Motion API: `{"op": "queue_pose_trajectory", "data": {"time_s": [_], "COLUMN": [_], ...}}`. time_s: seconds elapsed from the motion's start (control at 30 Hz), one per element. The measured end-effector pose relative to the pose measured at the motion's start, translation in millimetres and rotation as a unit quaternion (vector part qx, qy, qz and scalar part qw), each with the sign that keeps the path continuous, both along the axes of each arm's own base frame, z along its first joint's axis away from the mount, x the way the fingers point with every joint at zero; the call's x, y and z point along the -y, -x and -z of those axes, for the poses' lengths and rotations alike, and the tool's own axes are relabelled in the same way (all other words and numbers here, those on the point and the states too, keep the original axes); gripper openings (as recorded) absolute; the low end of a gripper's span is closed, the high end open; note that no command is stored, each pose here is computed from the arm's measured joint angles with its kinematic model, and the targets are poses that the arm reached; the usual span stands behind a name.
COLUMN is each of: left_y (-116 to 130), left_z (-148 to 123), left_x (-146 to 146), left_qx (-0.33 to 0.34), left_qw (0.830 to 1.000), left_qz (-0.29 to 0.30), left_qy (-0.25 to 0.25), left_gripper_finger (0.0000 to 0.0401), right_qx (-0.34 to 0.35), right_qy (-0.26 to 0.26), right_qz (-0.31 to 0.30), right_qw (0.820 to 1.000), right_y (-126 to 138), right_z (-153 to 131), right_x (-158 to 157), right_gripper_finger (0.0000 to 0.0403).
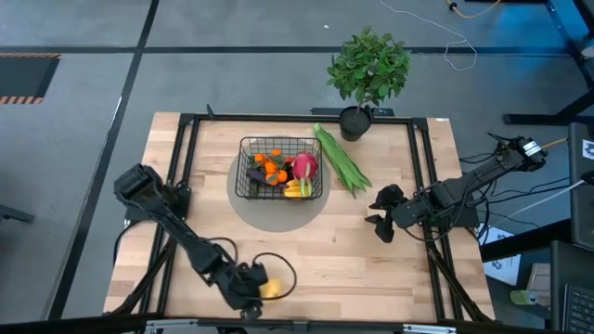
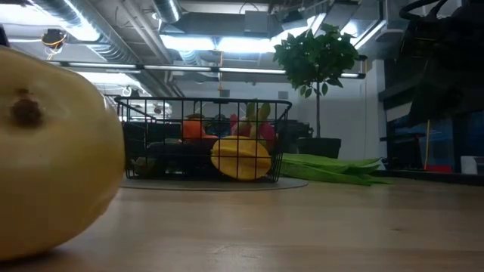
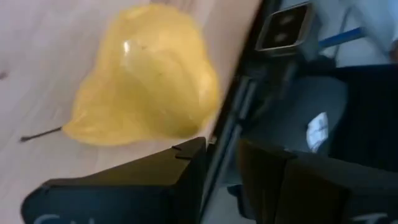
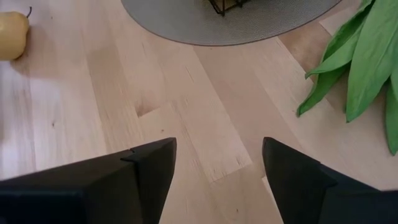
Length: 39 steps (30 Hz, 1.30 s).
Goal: Build produce basket
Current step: Put the yellow pear into the black wire basket
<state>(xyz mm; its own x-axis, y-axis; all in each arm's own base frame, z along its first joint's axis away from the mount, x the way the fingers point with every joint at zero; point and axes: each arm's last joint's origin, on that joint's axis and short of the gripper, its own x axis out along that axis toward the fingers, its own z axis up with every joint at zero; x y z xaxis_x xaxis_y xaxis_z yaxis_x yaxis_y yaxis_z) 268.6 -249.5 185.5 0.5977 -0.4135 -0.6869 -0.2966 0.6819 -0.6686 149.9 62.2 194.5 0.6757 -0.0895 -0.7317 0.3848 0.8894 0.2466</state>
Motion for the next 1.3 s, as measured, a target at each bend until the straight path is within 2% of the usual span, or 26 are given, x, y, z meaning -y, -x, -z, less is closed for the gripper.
{"op": "queue_pose_trajectory", "data": {"time_s": [0.2, 0.37, 0.47, 0.8, 0.93, 1.03, 1.17, 1.3], "left_y": [-10, -21, -30, -43, -42, -36, -29, -29], "left_z": [18, 17, 17, 11, 14, 21, 27, 27], "left_x": [11, -3, -15, -36, -44, -52, -60, -63], "left_qx": [-0.018, 0.044, 0.063, 0.079, 0.057, 0.0, -0.061, -0.078], "left_qw": [1.0, 0.993, 0.988, 0.978, 0.973, 0.971, 0.967, 0.969], "left_qz": [0.014, -0.039, -0.048, 0.019, 0.033, 0.023, -0.005, -0.035], "left_qy": [-0.011, -0.1, -0.135, -0.191, -0.221, -0.239, -0.246, -0.232], "left_gripper_finger": [0.0077, 0.0077, 0.0077, 0.0077, 0.0077, 0.0077, 0.0079, 0.0099], "right_qx": [-0.001, 0.0, 0.0, -0.001, -0.001, -0.001, -0.001, -0.001], "right_qy": [0.005, 0.0, 0.0, 0.001, 0.001, 0.001, 0.001, 0.001], "right_qz": [-0.005, 0.0, 0.0, -0.001, 0.0, 0.0, -0.001, -0.001], "right_qw": [1.0, 1.0, 1.0, 1.0, 1.0, 1.0, 1.0, 1.0], "right_y": [0, 0, 0, 0, 0, 0, 0, 0], "right_z": [0, 0, 0, 0, 0, 0, 0, 0], "right_x": [0, 0, 0, 0, 0, 0, 0, 0], "right_gripper_finger": [0.0227, 0.0227, 0.0227, 0.0227, 0.0227, 0.0227, 0.0227, 0.0227]}}
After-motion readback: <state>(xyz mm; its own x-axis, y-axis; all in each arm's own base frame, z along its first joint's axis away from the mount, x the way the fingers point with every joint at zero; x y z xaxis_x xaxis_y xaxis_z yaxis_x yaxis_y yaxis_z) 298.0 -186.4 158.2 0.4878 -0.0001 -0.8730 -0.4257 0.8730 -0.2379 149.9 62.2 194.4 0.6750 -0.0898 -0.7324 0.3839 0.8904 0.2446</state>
